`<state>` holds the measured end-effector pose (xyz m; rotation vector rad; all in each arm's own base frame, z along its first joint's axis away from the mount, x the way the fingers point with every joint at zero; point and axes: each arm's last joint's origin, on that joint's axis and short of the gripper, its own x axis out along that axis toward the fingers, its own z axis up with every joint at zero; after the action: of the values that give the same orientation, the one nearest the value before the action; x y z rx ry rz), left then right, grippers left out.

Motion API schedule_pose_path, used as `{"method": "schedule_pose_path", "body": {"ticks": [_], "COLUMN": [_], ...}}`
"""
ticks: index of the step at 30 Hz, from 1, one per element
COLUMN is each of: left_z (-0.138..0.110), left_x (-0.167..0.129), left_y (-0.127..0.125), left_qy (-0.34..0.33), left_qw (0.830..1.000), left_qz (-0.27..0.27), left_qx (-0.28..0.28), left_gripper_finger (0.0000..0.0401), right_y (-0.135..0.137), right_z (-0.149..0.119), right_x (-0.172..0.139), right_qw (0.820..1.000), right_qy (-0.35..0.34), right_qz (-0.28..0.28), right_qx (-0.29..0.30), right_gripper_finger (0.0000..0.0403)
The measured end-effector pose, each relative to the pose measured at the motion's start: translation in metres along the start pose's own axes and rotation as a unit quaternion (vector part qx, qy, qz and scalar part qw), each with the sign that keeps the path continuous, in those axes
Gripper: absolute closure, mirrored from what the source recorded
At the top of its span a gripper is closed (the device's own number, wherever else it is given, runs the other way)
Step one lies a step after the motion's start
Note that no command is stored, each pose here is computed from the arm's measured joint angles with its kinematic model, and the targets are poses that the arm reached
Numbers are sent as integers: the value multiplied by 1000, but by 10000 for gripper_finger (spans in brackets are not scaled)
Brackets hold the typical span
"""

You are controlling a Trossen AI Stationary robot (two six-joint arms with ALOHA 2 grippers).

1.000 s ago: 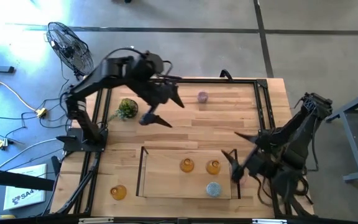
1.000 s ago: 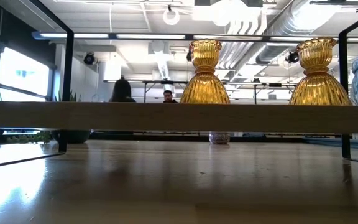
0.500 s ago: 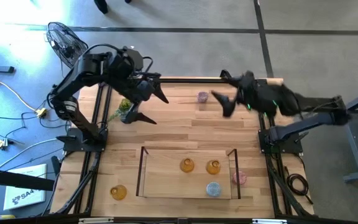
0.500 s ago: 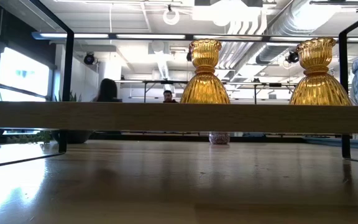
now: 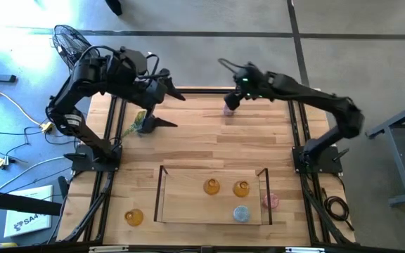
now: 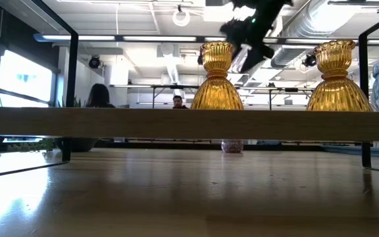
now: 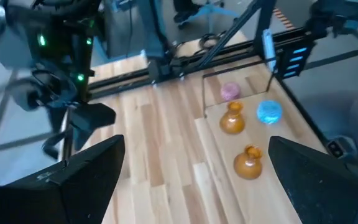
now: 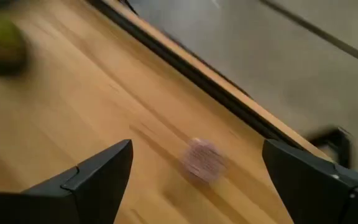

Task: Pick & Place candle stick holders
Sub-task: Put the red patterned scented candle on the shelf

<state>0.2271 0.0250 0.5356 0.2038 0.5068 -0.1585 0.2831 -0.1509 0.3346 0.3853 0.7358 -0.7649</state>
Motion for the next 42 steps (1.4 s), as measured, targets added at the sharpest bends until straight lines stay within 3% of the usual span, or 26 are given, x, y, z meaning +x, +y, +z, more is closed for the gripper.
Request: {"method": "schedule_pose_path", "body": {"ticks": [2, 8, 16, 27, 36, 42], "left_z": [-2, -7, -7, -7, -8, -8], "left_x": [0, 9, 20, 39, 60, 80], "left_y": [0, 1, 4, 8, 13, 18], "left_qy": [12, 49, 59, 75, 93, 98], "left_qw": [1000, 999, 998, 997, 996, 995], "left_qz": [5, 4, 8, 2, -1, 0], "left_qx": [-1, -4, -5, -9, -12, -13], "left_gripper_finger": [11, 11, 11, 11, 11, 11], "right_y": [3, 16, -1, -7, -5, -5], "right_z": [6, 26, 36, 35, 20, 17], "right_x": [13, 53, 93, 101, 133, 136], "right_qw": [999, 991, 971, 967, 954, 950], "right_qy": [42, 129, 235, 248, 292, 300], "right_qz": [-28, -28, -40, -40, -58, -81], "right_qx": [-12, -37, -5, 36, 41, 38], "right_gripper_finger": [50, 50, 50, 50, 50, 50]}}
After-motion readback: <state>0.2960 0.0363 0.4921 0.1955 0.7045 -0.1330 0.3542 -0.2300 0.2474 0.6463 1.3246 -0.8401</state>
